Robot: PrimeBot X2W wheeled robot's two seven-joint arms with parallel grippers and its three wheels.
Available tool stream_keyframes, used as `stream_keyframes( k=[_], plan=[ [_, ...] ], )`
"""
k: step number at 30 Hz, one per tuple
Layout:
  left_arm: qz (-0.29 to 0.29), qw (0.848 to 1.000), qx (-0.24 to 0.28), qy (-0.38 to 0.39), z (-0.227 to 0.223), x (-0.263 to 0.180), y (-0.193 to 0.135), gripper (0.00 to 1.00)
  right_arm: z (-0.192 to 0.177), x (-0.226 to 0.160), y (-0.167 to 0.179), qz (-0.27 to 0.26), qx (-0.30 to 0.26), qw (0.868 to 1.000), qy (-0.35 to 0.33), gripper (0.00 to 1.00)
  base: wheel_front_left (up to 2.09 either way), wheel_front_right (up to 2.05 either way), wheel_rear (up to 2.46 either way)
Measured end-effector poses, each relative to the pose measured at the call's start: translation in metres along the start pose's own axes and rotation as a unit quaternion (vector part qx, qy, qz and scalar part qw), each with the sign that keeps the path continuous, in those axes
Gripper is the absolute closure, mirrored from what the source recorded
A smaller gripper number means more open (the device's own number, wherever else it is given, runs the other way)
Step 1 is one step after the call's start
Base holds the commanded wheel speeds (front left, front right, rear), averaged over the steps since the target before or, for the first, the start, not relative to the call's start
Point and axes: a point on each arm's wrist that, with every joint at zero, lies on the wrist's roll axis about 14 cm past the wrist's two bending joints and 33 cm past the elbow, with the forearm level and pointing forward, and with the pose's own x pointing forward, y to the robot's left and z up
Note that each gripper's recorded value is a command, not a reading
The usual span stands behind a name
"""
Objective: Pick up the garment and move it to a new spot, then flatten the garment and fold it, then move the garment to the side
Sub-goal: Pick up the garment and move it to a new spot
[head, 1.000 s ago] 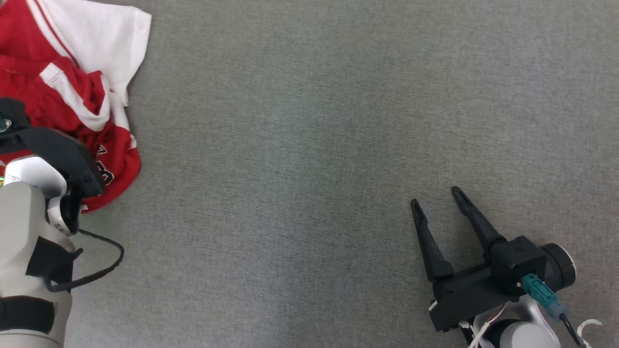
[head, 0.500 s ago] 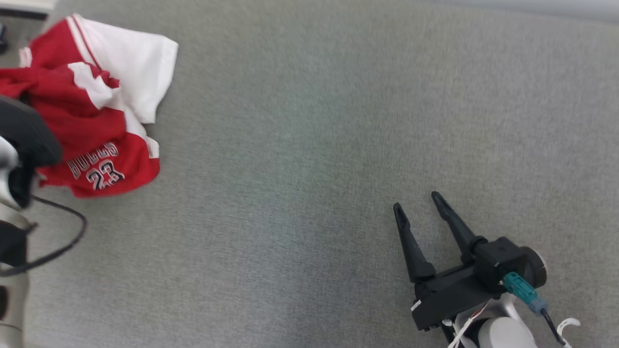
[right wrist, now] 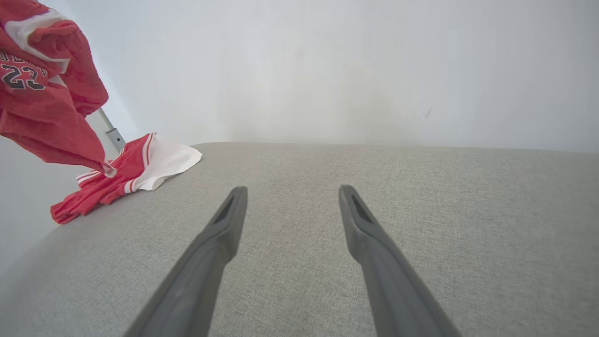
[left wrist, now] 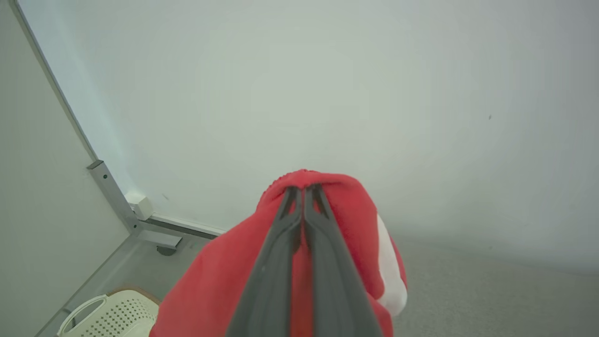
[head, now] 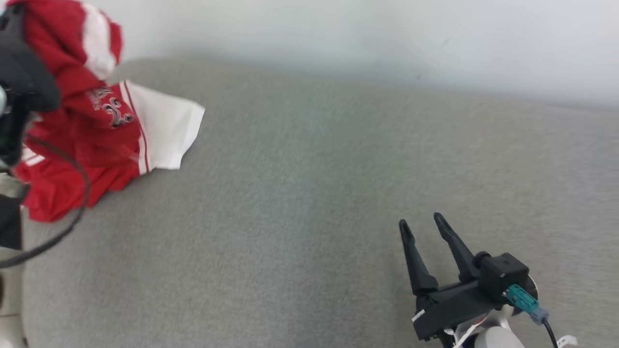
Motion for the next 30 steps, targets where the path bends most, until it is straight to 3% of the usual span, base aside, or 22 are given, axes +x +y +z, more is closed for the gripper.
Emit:
stream_keyframes(
  k=[5,10,19,20,24,30],
  plan=[
    [-0.078,0.996,-0.013,-0.046,0.027,-0.011,-0.059,1.0,0.016,-0.023,-0.02,-0.04,-0.016,0.999,-0.015,0.0,0.0,0.0,0.0],
    [-0.162,0.984,-0.037,-0.064,0.023,-0.021,-0.127,1.0,0.035,-0.048,-0.04,-0.08,-0.036,0.995,-0.034,0.0,0.0,0.0,0.0],
    [-0.329,0.939,-0.067,-0.07,0.01,-0.045,-0.278,1.0,0.063,-0.11,-0.089,-0.186,-0.055,0.979,-0.063,0.0,0.0,0.0,0.0],
    [-0.365,0.927,-0.065,-0.058,0.001,-0.053,-0.311,1.0,0.066,-0.125,-0.101,-0.212,-0.056,0.973,-0.068,0.0,0.0,0.0,0.0],
    [-0.422,0.905,-0.044,-0.03,-0.022,-0.065,-0.366,1.0,0.068,-0.154,-0.119,-0.257,-0.051,0.962,-0.075,0.0,0.0,0.0,0.0],
    [-0.452,0.89,-0.002,0.064,-0.114,-0.073,-0.406,1.0,0.062,-0.181,-0.136,-0.302,-0.043,0.95,-0.072,0.0,0.0,0.0,0.0]
  ],
)
